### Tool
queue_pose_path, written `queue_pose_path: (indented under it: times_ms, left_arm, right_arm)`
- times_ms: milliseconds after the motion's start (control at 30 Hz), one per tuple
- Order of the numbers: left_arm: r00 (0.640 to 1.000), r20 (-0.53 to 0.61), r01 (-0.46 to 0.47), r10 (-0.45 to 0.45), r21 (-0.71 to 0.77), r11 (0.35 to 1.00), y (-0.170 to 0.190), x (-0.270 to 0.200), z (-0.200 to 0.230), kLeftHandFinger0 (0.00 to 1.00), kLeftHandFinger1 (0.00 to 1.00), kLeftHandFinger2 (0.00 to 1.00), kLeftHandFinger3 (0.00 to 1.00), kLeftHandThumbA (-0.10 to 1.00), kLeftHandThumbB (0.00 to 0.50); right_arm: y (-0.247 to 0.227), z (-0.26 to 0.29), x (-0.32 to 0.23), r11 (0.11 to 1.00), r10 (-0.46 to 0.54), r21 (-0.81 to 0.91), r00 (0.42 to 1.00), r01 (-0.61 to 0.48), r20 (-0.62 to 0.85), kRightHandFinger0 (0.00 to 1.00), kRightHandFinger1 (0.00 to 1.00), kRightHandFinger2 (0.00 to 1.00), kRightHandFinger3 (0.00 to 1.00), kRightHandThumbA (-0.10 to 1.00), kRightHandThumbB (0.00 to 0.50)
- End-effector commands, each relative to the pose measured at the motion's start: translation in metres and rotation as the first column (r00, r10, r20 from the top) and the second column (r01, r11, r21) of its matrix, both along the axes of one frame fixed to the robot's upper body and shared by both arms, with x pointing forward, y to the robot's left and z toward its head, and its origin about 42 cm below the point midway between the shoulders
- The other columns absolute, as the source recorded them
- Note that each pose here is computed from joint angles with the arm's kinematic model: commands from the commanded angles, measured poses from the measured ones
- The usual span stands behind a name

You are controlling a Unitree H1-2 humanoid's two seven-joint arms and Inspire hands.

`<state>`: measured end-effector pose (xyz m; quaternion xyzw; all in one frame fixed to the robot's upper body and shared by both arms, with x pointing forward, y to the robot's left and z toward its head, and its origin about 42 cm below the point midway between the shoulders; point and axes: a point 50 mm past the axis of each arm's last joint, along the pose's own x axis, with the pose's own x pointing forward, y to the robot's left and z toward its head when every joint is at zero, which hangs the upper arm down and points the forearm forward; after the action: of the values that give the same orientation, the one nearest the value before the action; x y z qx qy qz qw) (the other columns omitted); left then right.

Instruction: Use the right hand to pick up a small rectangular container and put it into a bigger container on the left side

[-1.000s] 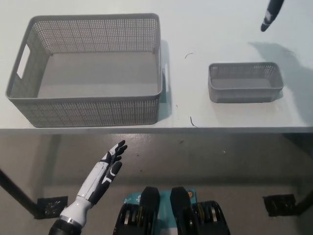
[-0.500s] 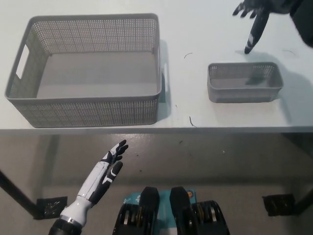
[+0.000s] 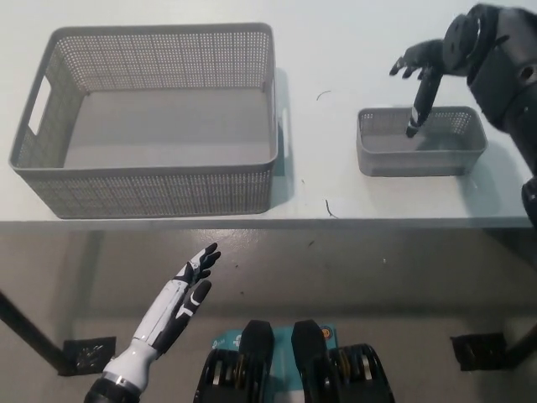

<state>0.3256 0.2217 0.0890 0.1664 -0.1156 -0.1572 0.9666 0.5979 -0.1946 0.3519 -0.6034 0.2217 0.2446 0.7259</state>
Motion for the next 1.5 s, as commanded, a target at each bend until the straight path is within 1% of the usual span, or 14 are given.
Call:
queue_pose_path:
  times_ms: [0, 33, 67, 100, 200, 500, 733, 900, 1100, 1300, 1333, 1367, 1433, 1467]
  left_arm:
    - [0.998, 0.067, 0.004, -0.004, -0.006, 1.0, 0.004, 0.0, 0.011, 1.0, 1.0, 1.0, 1.0, 1.0, 0.286]
    - [0.998, 0.067, 0.006, -0.005, -0.011, 1.0, 0.004, 0.0, 0.011, 1.0, 1.0, 1.0, 1.0, 1.0, 0.287]
    - [0.998, 0.059, 0.007, -0.006, -0.014, 1.0, 0.003, -0.002, 0.009, 1.0, 1.0, 1.0, 1.0, 1.0, 0.288]
    - [0.999, 0.053, 0.01, -0.009, -0.015, 1.0, 0.002, -0.004, 0.008, 1.0, 1.0, 1.0, 1.0, 1.0, 0.288]
    - [0.998, 0.062, 0.013, -0.013, -0.002, 1.0, 0.002, 0.001, 0.012, 1.0, 1.0, 1.0, 1.0, 1.0, 0.296]
    - [0.997, 0.072, 0.012, -0.011, -0.006, 1.0, 0.005, 0.002, 0.014, 1.0, 1.0, 1.0, 1.0, 1.0, 0.289]
    - [0.998, 0.06, 0.017, -0.016, -0.007, 1.0, 0.003, -0.003, 0.01, 1.0, 1.0, 1.0, 1.0, 1.0, 0.296]
    - [0.998, 0.059, 0.004, -0.004, 0.001, 1.0, 0.01, -0.002, 0.013, 1.0, 1.0, 1.0, 1.0, 1.0, 0.306]
    - [0.998, 0.068, 0.003, -0.003, -0.003, 1.0, 0.012, 0.001, 0.016, 1.0, 1.0, 1.0, 1.0, 1.0, 0.289]
    - [0.998, 0.061, 0.006, -0.005, -0.012, 1.0, 0.011, 0.0, 0.014, 1.0, 1.0, 1.0, 1.0, 1.0, 0.296]
    - [0.998, 0.062, 0.006, -0.005, -0.013, 1.0, 0.011, 0.001, 0.014, 1.0, 1.0, 1.0, 1.0, 1.0, 0.298]
    - [0.998, 0.063, 0.006, -0.005, -0.012, 1.0, 0.011, 0.001, 0.014, 1.0, 1.0, 1.0, 1.0, 1.0, 0.299]
    - [0.998, 0.068, 0.008, -0.007, -0.01, 1.0, 0.011, 0.002, 0.015, 1.0, 1.0, 1.0, 1.0, 1.0, 0.299]
    - [0.997, 0.072, 0.007, -0.007, 0.0, 1.0, 0.011, 0.002, 0.016, 1.0, 1.0, 1.0, 1.0, 1.0, 0.295]
  right_arm:
    - [0.01, 0.021, 0.004, 0.998, 0.003, -0.061, 0.993, 0.004, 0.116, 1.0, 1.0, 1.0, 1.0, 1.0, 0.321]
    - [0.011, 0.018, 0.005, 0.995, 0.005, -0.1, 0.99, 0.01, 0.143, 1.0, 1.0, 1.0, 1.0, 1.0, 0.332]
    - [0.013, 0.01, 0.004, 0.985, 0.005, -0.172, 0.988, 0.022, 0.155, 1.0, 1.0, 1.0, 1.0, 1.0, 0.407]
    - [0.014, 0.003, 0.003, 0.972, 0.001, -0.231, 0.987, 0.037, 0.163, 1.0, 1.0, 1.0, 1.0, 1.0, 0.422]
    - [0.014, -0.009, 0.001, 0.983, 0.004, -0.184, 0.995, 0.014, 0.1, 1.0, 1.0, 1.0, 1.0, 1.0, 0.358]
    - [0.008, -0.036, -0.004, 0.983, -0.007, -0.185, 0.998, 0.018, 0.063, 1.0, 1.0, 1.0, 1.0, 1.0, 0.4]
    - [0.0, -0.059, -0.009, 0.992, -0.035, -0.12, 0.999, 0.035, -0.003, 1.0, 1.0, 1.0, 1.0, 1.0, 0.286]
    - [0.001, -0.049, -0.006, 0.983, -0.017, -0.18, 0.999, 0.024, 0.038, 1.0, 1.0, 1.0, 1.0, 1.0, 0.349]
    - [-0.004, -0.043, -0.005, 0.984, 0.002, -0.178, 1.0, 0.004, 0.029, 1.0, 1.0, 1.0, 1.0, 1.0, 0.29]
    - [-0.005, -0.064, -0.011, 0.978, -0.029, -0.208, 0.999, 0.023, -0.024, 1.0, 1.0, 1.0, 1.0, 1.0, 0.323]
    - [-0.006, -0.067, -0.012, 0.978, -0.041, -0.207, 0.998, 0.031, -0.045, 1.0, 1.0, 1.0, 1.0, 1.0, 0.292]
    - [-0.006, -0.069, -0.013, 0.981, -0.062, -0.186, 0.997, 0.051, -0.054, 1.0, 1.0, 1.0, 1.0, 0.95, 0.279]
    - [-0.012, -0.073, -0.012, 0.988, -0.124, -0.096, 0.992, 0.124, 0.004, 0.98, 0.98, 0.95, 1.0, 0.36, 0.161]
    - [-0.014, -0.076, -0.011, 0.984, -0.084, -0.146, 0.989, 0.102, 0.121, 0.77, 0.97, 1.0, 0.98, 0.06, 0.218]
